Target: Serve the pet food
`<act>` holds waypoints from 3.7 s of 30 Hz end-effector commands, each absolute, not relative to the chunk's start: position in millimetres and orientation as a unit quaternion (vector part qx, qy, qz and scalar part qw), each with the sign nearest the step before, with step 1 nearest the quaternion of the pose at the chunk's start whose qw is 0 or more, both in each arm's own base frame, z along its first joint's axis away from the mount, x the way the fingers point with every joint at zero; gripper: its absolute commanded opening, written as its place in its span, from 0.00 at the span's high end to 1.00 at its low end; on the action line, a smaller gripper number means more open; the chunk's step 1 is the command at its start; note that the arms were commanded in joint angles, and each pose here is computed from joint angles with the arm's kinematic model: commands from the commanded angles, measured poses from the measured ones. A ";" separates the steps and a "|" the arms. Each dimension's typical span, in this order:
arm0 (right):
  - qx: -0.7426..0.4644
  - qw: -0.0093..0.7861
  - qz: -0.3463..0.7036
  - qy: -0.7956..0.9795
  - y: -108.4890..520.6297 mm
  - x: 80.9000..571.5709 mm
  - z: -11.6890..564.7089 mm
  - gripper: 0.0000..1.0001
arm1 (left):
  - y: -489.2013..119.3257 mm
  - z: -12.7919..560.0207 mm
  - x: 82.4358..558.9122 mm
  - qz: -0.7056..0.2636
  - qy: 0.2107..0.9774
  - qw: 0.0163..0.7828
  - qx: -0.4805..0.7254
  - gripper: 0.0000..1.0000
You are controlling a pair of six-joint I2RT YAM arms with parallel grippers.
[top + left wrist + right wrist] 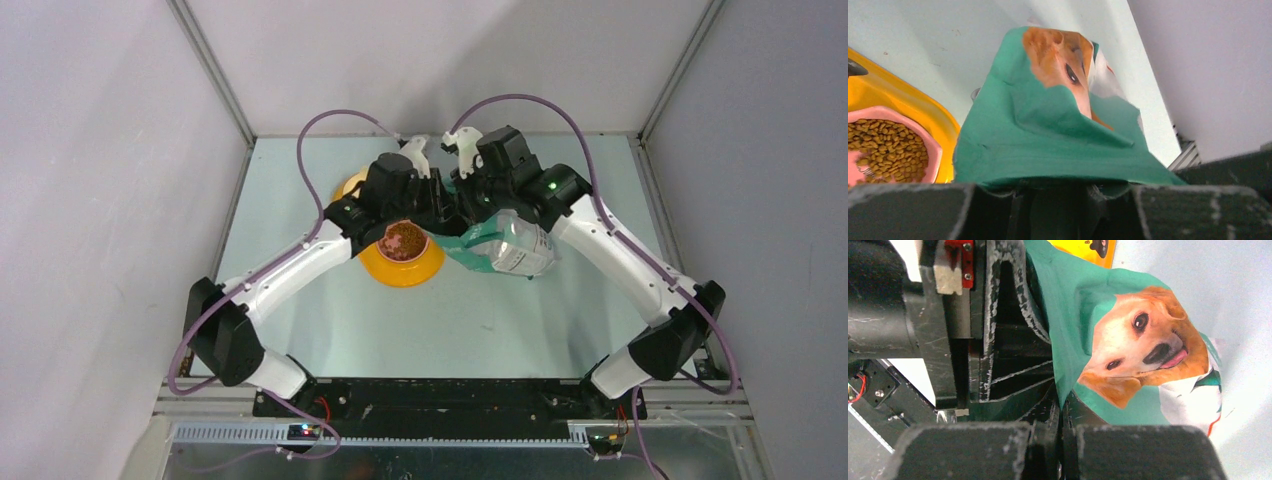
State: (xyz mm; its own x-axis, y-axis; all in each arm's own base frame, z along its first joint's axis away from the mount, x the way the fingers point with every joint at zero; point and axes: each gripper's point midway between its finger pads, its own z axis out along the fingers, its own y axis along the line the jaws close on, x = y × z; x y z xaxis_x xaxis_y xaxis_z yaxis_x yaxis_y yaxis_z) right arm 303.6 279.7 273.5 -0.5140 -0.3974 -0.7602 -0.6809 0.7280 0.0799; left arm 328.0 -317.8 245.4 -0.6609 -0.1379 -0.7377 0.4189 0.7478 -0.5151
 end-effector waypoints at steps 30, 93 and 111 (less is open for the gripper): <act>-0.261 0.372 0.063 0.888 233.5 382.9 229.3 1.00 | -344.4 126.5 275.4 -0.354 0.863 0.214 0.288 1.00; -0.195 0.382 0.116 0.896 233.0 378.3 262.3 1.00 | -266.8 310.0 344.2 -0.455 0.796 0.395 0.053 1.00; -0.226 0.442 0.050 0.867 175.4 377.6 288.8 1.00 | -198.6 362.7 341.4 -0.614 0.699 0.356 -0.093 1.00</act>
State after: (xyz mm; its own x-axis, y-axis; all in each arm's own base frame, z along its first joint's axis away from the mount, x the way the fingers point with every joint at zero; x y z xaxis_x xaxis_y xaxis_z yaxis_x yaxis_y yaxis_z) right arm 370.7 220.3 279.6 -0.5299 -0.3137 -0.7879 -0.5270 0.8497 0.0161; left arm 336.3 -213.1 333.1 -0.7752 -0.4878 -0.4014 0.2541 0.3410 -0.9051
